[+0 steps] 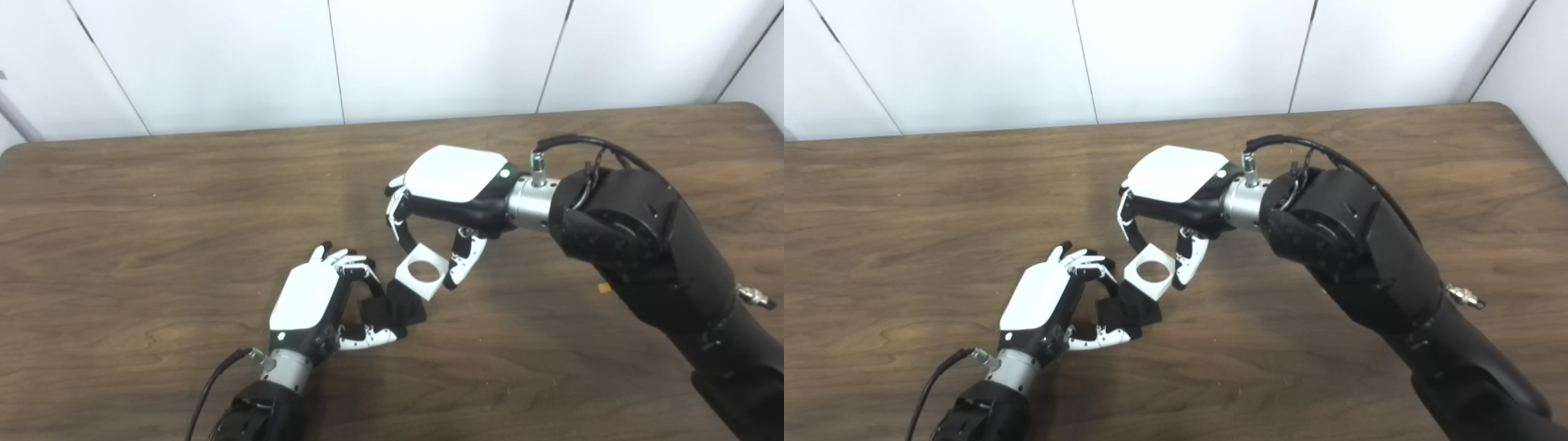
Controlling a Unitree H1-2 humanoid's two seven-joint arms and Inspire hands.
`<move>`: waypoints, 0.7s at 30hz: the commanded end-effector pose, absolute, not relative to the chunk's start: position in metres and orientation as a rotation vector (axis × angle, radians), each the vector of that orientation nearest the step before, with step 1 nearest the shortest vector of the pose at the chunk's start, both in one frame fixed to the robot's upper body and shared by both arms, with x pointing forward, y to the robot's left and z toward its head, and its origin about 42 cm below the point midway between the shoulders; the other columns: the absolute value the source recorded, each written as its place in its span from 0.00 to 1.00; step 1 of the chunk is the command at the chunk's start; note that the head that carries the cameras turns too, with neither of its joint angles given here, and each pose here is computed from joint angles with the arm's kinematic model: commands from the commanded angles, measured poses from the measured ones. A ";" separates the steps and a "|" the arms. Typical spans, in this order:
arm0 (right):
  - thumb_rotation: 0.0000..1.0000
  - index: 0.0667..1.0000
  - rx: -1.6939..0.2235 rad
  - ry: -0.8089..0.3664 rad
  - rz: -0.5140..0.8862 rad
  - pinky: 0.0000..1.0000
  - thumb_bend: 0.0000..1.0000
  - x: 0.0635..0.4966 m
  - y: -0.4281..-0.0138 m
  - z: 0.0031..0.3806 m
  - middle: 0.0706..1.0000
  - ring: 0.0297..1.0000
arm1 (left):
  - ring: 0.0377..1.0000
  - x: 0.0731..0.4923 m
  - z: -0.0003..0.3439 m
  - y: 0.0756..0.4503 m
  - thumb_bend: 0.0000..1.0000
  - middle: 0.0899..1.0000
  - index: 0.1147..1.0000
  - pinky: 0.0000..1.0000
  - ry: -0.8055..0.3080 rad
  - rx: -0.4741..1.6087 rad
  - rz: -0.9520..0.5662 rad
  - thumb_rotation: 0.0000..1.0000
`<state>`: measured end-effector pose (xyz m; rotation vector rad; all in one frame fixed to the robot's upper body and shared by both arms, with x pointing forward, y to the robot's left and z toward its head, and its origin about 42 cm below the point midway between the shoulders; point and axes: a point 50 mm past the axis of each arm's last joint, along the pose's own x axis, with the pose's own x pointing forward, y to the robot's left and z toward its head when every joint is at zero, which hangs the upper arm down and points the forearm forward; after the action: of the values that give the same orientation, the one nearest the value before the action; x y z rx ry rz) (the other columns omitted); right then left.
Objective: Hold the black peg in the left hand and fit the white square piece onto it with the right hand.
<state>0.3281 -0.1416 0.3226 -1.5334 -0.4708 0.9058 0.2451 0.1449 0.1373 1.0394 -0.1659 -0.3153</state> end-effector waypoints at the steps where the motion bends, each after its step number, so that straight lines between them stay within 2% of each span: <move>1: 0.13 0.45 -1.542 -0.535 0.873 0.86 0.52 0.327 -0.136 0.333 0.73 0.89 | 0.87 0.242 0.125 0.139 0.52 0.75 0.42 1.00 -0.118 1.057 -0.380 0.05; 21: 0.13 0.45 -1.532 -0.516 0.889 0.86 0.52 0.328 -0.125 0.320 0.73 0.90 | 0.86 0.241 0.127 0.135 0.52 0.74 0.42 1.00 -0.122 1.050 -0.383 0.05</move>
<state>0.3251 -0.1272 0.3064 -1.5221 -0.4591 0.9350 0.2449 0.1405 0.1380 1.0351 -0.1682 -0.3200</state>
